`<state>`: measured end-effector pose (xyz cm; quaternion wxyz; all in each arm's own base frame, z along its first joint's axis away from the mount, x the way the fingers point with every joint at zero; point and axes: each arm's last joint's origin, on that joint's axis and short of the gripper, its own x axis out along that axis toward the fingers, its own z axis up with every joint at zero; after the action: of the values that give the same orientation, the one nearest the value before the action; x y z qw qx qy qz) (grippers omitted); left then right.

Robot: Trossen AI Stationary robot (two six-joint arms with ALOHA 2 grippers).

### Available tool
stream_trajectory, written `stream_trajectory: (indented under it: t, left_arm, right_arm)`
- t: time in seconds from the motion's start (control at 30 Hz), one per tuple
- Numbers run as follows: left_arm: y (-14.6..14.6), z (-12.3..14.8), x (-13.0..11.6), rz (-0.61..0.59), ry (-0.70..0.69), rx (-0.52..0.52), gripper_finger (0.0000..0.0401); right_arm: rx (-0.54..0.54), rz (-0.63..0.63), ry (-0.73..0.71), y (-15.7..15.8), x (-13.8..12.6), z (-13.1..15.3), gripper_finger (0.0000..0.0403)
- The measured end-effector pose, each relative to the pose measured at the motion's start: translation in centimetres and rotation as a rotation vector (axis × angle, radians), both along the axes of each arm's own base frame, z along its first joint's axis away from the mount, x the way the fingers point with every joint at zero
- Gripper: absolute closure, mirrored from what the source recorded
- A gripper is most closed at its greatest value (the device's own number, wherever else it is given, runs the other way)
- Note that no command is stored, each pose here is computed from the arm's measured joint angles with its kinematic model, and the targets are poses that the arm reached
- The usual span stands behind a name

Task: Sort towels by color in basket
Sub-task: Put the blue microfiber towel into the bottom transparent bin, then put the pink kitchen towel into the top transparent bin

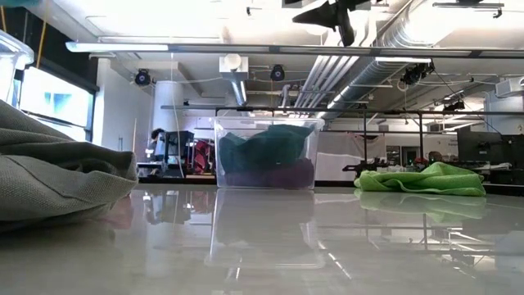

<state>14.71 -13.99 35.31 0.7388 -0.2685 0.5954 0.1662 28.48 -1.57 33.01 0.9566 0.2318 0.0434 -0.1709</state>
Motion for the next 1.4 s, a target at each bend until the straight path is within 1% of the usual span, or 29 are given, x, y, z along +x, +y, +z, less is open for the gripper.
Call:
stream_trajectory:
  t: [0.1,0.27,0.33,0.47,0.57,0.7,0.8,0.9,0.97,1.07,1.17,1.23,1.3,1.4]
  left_arm:
    - [-1.6,-2.0,-0.4,0.027,0.035,-0.023,0.0386]
    - [-2.5,-5.4,-0.6,0.040,0.092,-0.012,0.0369]
    - [-2.8,-6.5,-0.6,0.038,0.132,-0.049,0.0349]
    - [-3.2,-7.8,-0.9,0.069,0.249,-0.143,0.0292]
    - [-3.3,-7.4,-1.0,0.051,0.295,-0.212,0.0246]
    - [-2.9,-5.2,-1.1,0.013,0.283,-0.316,0.0197]
    - [-2.2,-3.2,-1.2,0.009,0.232,-0.383,0.0174]
    - [-1.0,-1.7,-1.3,0.066,0.175,-0.411,0.0167]
    - [-0.1,-1.3,-1.1,0.133,0.094,-0.385,0.0166]
    - [1.4,-0.8,-0.5,0.251,-0.086,-0.300,0.0172]
    - [3.0,-0.4,0.4,0.324,-0.268,-0.164,0.0179]
    - [4.1,-0.3,1.1,0.346,-0.340,-0.063,0.0184]
    - [5.3,-0.4,1.9,0.332,-0.337,-0.004,0.0189]
    - [7.2,-1.1,2.7,0.347,-0.238,0.063,0.0195]
  right_arm:
    - [0.041,-0.017,-0.024,-0.3,0.0,0.1,0.0245]
    - [0.023,0.009,-0.017,-0.3,0.0,0.1,0.0245]
    - [0.023,0.011,-0.015,-0.3,0.0,0.1,0.0245]
    - [0.022,0.009,0.000,-0.3,0.0,0.0,0.0245]
    - [0.023,0.010,0.018,-0.3,-0.1,-0.2,0.0245]
    - [0.028,0.019,0.051,0.0,-0.1,-0.5,0.0245]
    - [0.030,0.025,0.056,0.2,-0.1,-0.6,0.0245]
    - [0.030,0.026,0.058,0.2,-0.1,-0.6,0.0245]
    - [0.031,0.025,0.060,0.2,-0.1,-0.6,0.0245]
    - [0.040,0.027,0.062,0.2,-0.1,-0.7,0.0245]
    - [0.058,0.038,0.065,0.2,-0.1,-0.7,0.0245]
    - [0.062,0.045,0.071,0.2,-0.1,-0.8,0.0245]
    - [0.062,0.045,0.073,0.2,-0.1,-0.8,0.0245]
    - [0.062,0.045,0.071,0.2,-0.1,-0.8,0.0245]
